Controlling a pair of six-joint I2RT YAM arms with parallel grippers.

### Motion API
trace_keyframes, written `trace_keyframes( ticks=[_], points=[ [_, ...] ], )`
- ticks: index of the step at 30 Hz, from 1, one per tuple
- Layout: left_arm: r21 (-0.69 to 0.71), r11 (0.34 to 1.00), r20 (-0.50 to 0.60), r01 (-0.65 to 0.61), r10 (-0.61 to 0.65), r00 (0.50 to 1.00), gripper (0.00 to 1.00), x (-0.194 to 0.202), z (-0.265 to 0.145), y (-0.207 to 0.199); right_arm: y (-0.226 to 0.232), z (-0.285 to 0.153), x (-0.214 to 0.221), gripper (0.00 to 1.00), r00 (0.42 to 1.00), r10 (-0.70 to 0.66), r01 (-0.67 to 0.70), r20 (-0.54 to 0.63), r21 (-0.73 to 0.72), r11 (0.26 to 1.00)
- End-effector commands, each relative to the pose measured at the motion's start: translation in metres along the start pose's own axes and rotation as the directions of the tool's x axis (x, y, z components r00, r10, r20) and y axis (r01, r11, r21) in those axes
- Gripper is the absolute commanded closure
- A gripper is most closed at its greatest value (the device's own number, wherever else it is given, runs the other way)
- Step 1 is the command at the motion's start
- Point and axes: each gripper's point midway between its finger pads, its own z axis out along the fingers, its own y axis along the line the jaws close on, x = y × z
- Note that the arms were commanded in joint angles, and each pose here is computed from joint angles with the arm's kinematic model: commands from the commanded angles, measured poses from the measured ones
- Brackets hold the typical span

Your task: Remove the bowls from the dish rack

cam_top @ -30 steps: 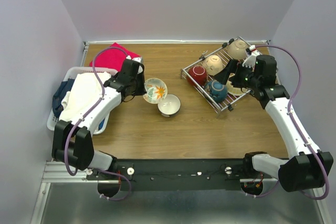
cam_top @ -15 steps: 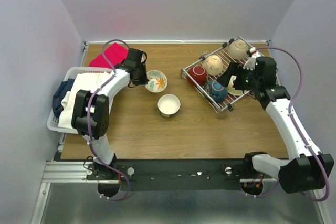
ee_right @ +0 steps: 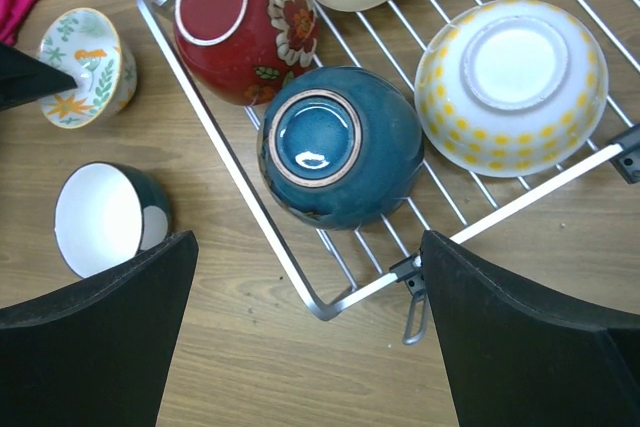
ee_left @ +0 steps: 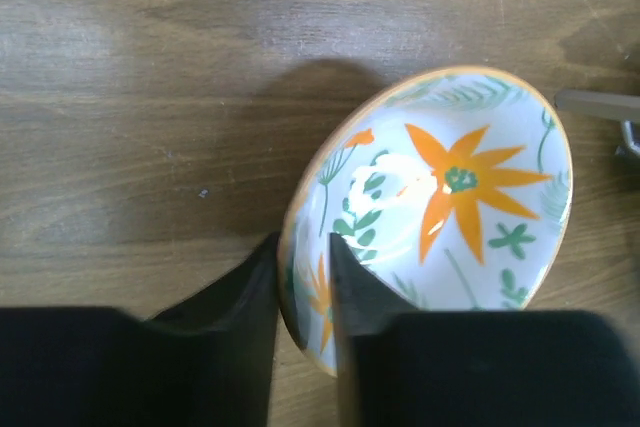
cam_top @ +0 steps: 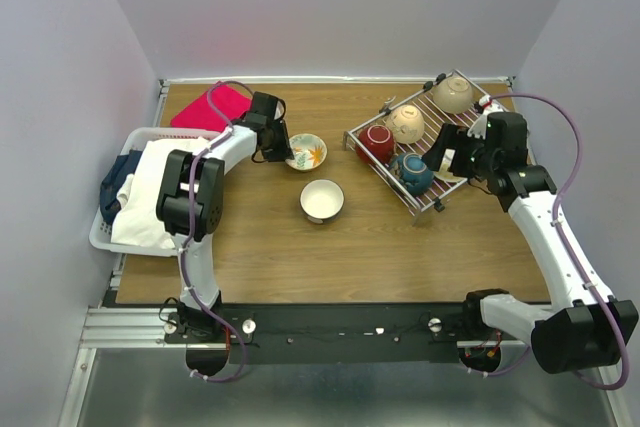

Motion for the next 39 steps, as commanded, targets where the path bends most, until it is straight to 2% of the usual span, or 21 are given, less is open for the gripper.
trace_keyframes(
  ticks=[1,6,8,10,11,13,15,16,18,19,21,22,23,24,25,26,28,30,31,39],
  points=[
    [0.031,0.999,0.030,-0.010,0.009,0.999,0.60,-0.010,-0.007,-0.007,-0.010,-0.004,-0.006,0.00,1.000,-0.015,0.014,0.011,0.066,0.998],
    [-0.002,0.998,0.094,-0.070,0.070,0.993,0.38,-0.023,-0.038,-0.006,-0.017,0.008,-0.004,0.00,1.000,0.013,-0.012,-0.009,0.103,0.995],
    [-0.011,0.996,0.137,-0.085,0.086,0.987,0.26,-0.030,-0.058,-0.008,-0.017,0.013,-0.006,0.00,1.000,0.029,-0.028,-0.008,0.104,0.994],
    [-0.004,0.995,0.180,-0.100,0.099,0.979,0.19,-0.035,-0.081,-0.014,-0.018,0.022,-0.002,0.00,0.999,0.046,-0.042,-0.028,0.109,0.993],
    [-0.006,0.995,0.174,-0.103,0.103,0.979,0.13,-0.028,-0.085,-0.012,-0.018,0.024,-0.003,0.00,0.998,0.061,-0.058,-0.025,0.110,0.992],
    [0.002,0.992,0.216,-0.127,0.124,0.969,0.08,-0.029,-0.108,-0.015,-0.020,0.033,0.001,0.00,0.996,0.075,-0.069,-0.046,0.119,0.990],
    [-0.006,0.990,0.213,-0.140,0.138,0.967,0.05,-0.014,-0.116,-0.009,-0.025,0.040,0.002,0.00,0.994,0.098,-0.090,-0.048,0.143,0.986],
    [0.006,0.988,0.259,-0.152,0.145,0.955,0.02,-0.017,-0.136,-0.013,-0.027,0.043,0.003,0.00,0.993,0.105,-0.096,-0.051,0.153,0.984],
    [-0.018,0.985,0.260,-0.169,0.168,0.951,0.01,0.003,-0.142,-0.001,-0.034,0.050,0.005,0.00,0.991,0.119,-0.106,-0.055,0.191,0.976],
    [-0.012,0.983,0.318,-0.182,0.176,0.932,0.01,0.000,-0.162,-0.003,-0.036,0.053,0.006,0.00,0.991,0.122,-0.108,-0.059,0.200,0.974],
    [-0.043,0.981,0.320,-0.189,0.193,0.928,0.01,0.021,-0.165,0.012,-0.044,0.060,0.007,0.00,0.990,0.128,-0.111,-0.060,0.239,0.965],
    [-0.038,0.980,0.373,-0.196,0.196,0.907,0.01,0.020,-0.182,0.011,-0.047,0.062,0.006,0.00,0.990,0.131,-0.112,-0.059,0.251,0.961],
    [-0.046,0.980,0.359,-0.194,0.198,0.912,0.01,0.036,-0.179,0.020,-0.050,0.065,0.006,0.00,0.989,0.136,-0.118,-0.053,0.265,0.957],
    [-0.067,0.979,0.376,-0.192,0.203,0.904,0.01,0.040,-0.182,0.026,-0.055,0.069,0.008,0.00,0.989,0.139,-0.116,-0.059,0.285,0.951],
    [-0.061,0.979,0.438,-0.196,0.203,0.876,0.01,0.038,-0.197,0.025,-0.057,0.071,0.008,0.00,0.988,0.145,-0.122,-0.058,0.292,0.949],
    [-0.078,0.978,0.428,-0.193,0.208,0.879,0.01,0.052,-0.191,0.036,-0.058,0.074,0.006,0.00,0.987,0.150,-0.129,-0.050,0.295,0.947],
    [-0.072,0.978,0.496,-0.198,0.207,0.843,0.01,0.052,-0.205,0.037,-0.064,0.082,0.010,0.00,0.985,0.158,-0.132,-0.063,0.310,0.942],
    [-0.080,0.977,0.503,-0.196,0.209,0.839,0.01,0.064,-0.201,0.046,-0.066,0.088,0.009,0.00,0.985,0.163,-0.137,-0.058,0.314,0.940],
    [-0.079,0.977,0.533,-0.200,0.211,0.820,0.01,0.063,-0.208,0.046,-0.070,0.093,0.011,0.00,0.983,0.171,-0.141,-0.065,0.324,0.935],
    [-0.127,0.971,0.564,-0.203,0.239,0.791,0.01,0.066,-0.207,0.059,-0.087,0.117,-0.003,0.00,0.980,0.196,-0.174,-0.034,0.330,0.928]
  ],
)
